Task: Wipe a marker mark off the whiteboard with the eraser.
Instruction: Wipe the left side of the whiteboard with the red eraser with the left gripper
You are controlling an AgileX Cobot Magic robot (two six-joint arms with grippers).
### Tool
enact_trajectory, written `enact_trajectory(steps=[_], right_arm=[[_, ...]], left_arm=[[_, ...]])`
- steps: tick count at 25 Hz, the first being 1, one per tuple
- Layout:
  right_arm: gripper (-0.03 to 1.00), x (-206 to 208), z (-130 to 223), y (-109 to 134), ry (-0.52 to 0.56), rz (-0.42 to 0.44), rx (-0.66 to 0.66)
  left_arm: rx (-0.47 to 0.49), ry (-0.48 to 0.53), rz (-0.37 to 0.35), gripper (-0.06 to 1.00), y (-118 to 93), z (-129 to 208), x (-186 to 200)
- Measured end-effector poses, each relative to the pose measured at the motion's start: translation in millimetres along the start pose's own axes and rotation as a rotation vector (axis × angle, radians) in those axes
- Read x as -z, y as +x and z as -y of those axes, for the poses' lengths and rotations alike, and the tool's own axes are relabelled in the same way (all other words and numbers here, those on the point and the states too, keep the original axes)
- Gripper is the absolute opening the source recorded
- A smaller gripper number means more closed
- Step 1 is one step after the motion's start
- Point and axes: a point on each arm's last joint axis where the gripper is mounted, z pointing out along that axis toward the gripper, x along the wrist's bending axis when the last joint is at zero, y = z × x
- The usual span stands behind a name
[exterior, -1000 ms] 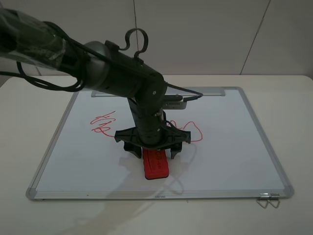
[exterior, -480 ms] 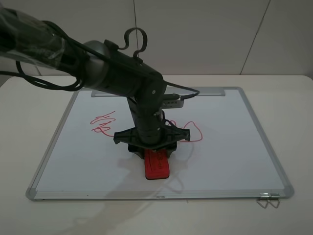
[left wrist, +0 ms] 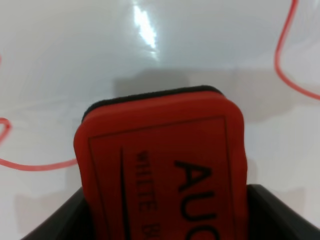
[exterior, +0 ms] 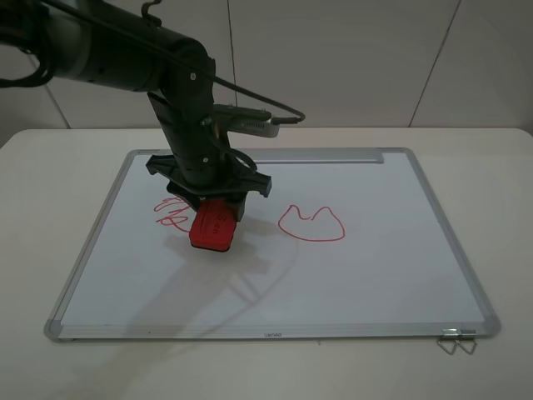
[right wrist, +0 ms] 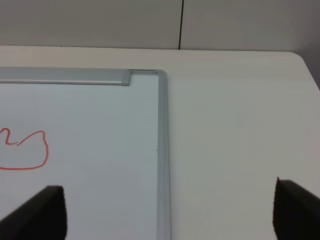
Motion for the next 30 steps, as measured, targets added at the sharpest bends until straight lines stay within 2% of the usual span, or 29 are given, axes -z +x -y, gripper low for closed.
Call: enact_trajectory(steps=[5, 9, 13, 17, 21, 25, 30], right_arm=[[0.71, 0.0, 0.0, 0.0, 0.000, 0.000, 0.000], [0.71, 0.0, 0.0, 0.0, 0.000, 0.000, 0.000], [0.71, 0.0, 0.0, 0.0, 0.000, 0.000, 0.000], [0.71, 0.0, 0.0, 0.0, 0.000, 0.000, 0.000], [0.71, 0.0, 0.0, 0.0, 0.000, 0.000, 0.000], [0.71, 0.0, 0.0, 0.0, 0.000, 0.000, 0.000], [0.71, 0.0, 0.0, 0.0, 0.000, 0.000, 0.000]], left_arm=[[-0.085, 0.033, -0.043, 0.58, 50.3, -11.4, 0.7], [-0.156, 0.020, -0.066, 0.58, 87.9, -19.6, 1.6], [-0.211, -0.003, -0.084, 0.58, 118.1, -25.3, -0.4], [-0.296, 0.032, -0.091, 0.58, 138.5, -24.2, -15.3], [-0.331, 0.092, -0.082, 0.58, 147.7, -18.8, -46.3], [-0.330, 0.093, -0.072, 0.58, 148.0, -19.2, -52.7], [-0.372, 0.100, -0.061, 0.58, 131.0, -19.4, -61.2]])
